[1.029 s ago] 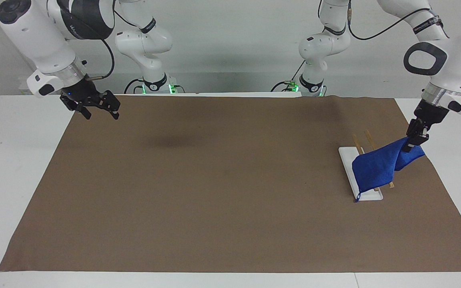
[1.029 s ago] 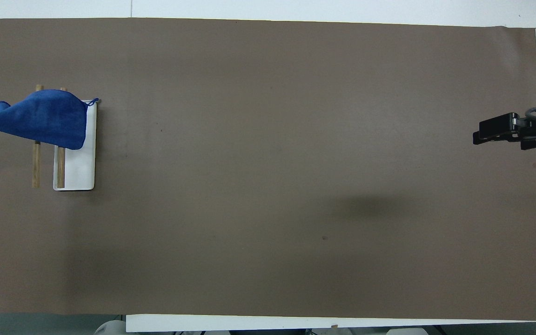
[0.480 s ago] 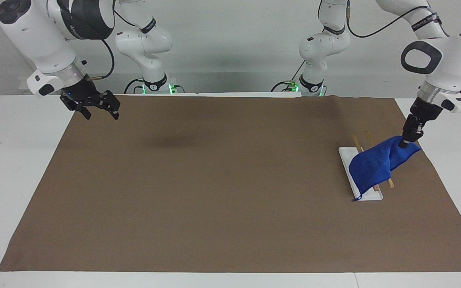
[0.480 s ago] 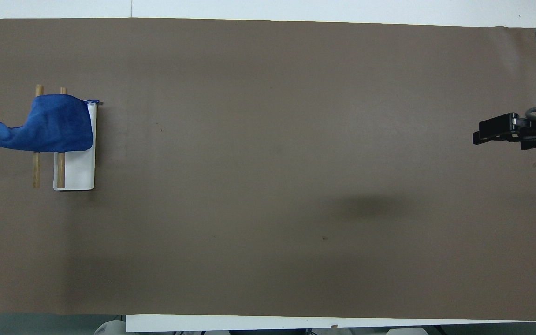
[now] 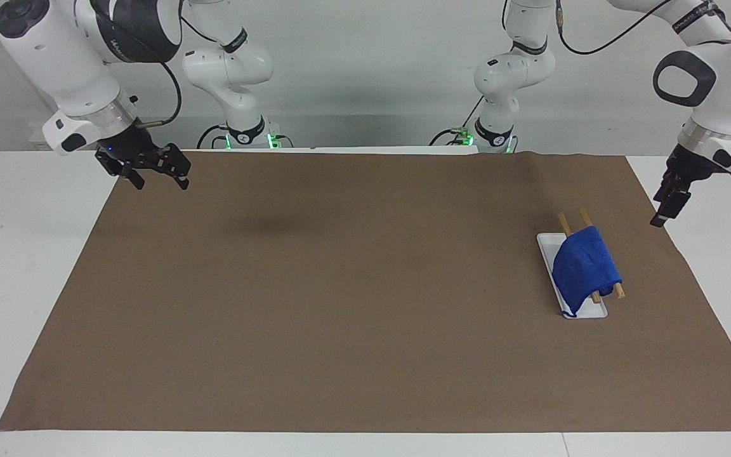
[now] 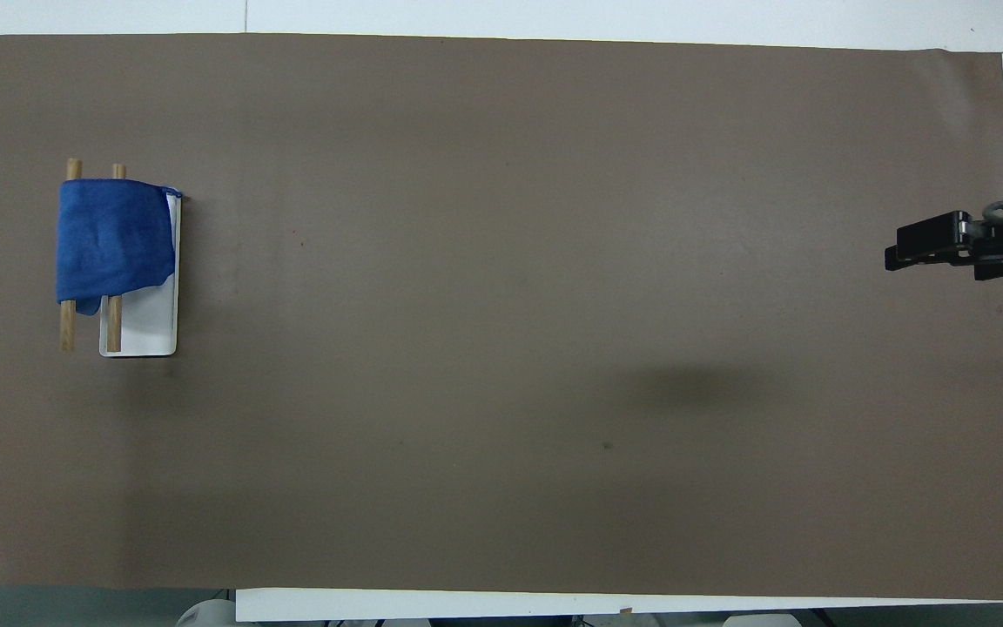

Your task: Right arm passes towel to left arm to hang

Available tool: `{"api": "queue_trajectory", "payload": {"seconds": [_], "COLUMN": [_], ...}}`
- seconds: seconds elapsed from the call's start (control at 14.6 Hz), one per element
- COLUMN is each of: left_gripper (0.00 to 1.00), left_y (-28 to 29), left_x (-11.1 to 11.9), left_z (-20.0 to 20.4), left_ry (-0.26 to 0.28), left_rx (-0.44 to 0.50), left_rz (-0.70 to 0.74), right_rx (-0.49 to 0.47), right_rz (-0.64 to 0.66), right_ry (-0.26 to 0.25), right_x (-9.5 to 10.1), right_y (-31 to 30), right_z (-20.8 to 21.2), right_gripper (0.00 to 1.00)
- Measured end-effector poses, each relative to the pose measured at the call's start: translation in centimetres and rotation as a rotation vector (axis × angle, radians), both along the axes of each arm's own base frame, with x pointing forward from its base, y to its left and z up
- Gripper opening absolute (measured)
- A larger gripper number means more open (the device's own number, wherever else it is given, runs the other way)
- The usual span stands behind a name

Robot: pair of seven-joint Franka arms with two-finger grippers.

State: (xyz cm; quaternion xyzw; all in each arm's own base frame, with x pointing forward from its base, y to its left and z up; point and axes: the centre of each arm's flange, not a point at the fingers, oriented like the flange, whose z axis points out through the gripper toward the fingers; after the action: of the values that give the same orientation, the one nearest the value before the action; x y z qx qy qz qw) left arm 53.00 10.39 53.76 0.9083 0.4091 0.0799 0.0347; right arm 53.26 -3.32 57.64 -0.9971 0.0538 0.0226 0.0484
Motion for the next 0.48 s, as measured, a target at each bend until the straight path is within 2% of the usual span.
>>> {"api": "queue_trajectory", "payload": {"seconds": [0.21,0.48], "left_gripper": [1.00,1.00], "left_y": [-3.7,-9.6], "left_x": [0.2,-1.7], "left_z": [3.1,8.0], "left_ry": [0.068,0.218], "left_rx": [0.008,-0.004], "left_rz": [-0.206,-0.525], "right_rx": [0.000,0.000], "right_rz": [0.000,0.000], "right_ry": [0.000,0.000], "right_x": [0.0,0.0], "right_y": [0.0,0.0], "right_z": [0.0,0.0], "right_gripper": [1.00,1.00]}}
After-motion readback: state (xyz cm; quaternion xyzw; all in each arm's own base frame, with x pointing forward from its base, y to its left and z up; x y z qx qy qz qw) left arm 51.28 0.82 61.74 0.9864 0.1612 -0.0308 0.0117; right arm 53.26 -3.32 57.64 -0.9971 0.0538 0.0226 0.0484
